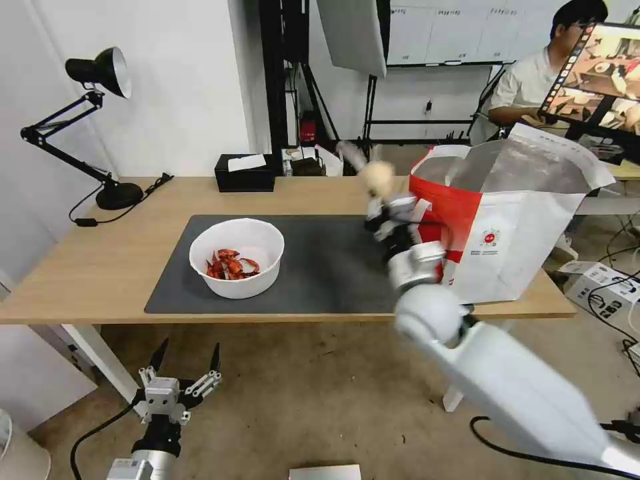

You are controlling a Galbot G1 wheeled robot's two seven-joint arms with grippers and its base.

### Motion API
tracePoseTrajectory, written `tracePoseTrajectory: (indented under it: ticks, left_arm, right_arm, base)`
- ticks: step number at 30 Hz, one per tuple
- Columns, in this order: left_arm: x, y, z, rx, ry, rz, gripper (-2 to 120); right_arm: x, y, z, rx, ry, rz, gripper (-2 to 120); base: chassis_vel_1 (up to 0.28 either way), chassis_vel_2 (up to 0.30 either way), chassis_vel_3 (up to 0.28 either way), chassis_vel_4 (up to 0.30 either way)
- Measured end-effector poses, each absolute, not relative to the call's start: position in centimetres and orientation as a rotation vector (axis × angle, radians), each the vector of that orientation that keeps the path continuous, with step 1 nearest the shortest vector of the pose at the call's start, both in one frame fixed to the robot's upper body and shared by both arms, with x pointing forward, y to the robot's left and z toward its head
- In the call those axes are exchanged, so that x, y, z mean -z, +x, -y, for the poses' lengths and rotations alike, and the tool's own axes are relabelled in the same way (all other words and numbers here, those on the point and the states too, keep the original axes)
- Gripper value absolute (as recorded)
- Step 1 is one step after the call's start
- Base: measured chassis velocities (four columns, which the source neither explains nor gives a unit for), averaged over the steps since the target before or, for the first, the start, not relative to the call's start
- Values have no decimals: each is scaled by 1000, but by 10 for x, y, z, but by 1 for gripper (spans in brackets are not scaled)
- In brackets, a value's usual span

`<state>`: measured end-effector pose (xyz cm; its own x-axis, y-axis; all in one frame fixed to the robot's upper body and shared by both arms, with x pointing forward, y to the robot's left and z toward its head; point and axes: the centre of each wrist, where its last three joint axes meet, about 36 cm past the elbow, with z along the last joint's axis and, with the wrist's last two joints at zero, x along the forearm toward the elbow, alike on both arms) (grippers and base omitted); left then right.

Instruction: Pick up the trash from the table and place it into the takeout bag.

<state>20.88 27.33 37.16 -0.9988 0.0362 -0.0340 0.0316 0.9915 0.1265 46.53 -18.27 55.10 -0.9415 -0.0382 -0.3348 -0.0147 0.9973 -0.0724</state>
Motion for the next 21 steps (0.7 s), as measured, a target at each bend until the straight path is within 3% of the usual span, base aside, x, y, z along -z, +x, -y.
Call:
tracePoseTrajectory:
  ticks: [7, 16, 21]
  left_arm:
    - [-367, 208, -267, -193, 74, -3109, 100]
    - [-367, 208, -270, -208, 85, -3110, 100]
    - [-370, 208, -272, -213, 85, -3105, 100]
  right_arm:
    - [-577, 485, 223, 215, 298, -2818, 6]
    - [-579, 493, 233, 204, 434, -2872, 6]
    - [-577, 493, 239, 236, 480, -2899, 21]
  base:
    - [0, 0, 0, 0]
    - [0, 0, 0, 0]
    - [0, 0, 0, 0]
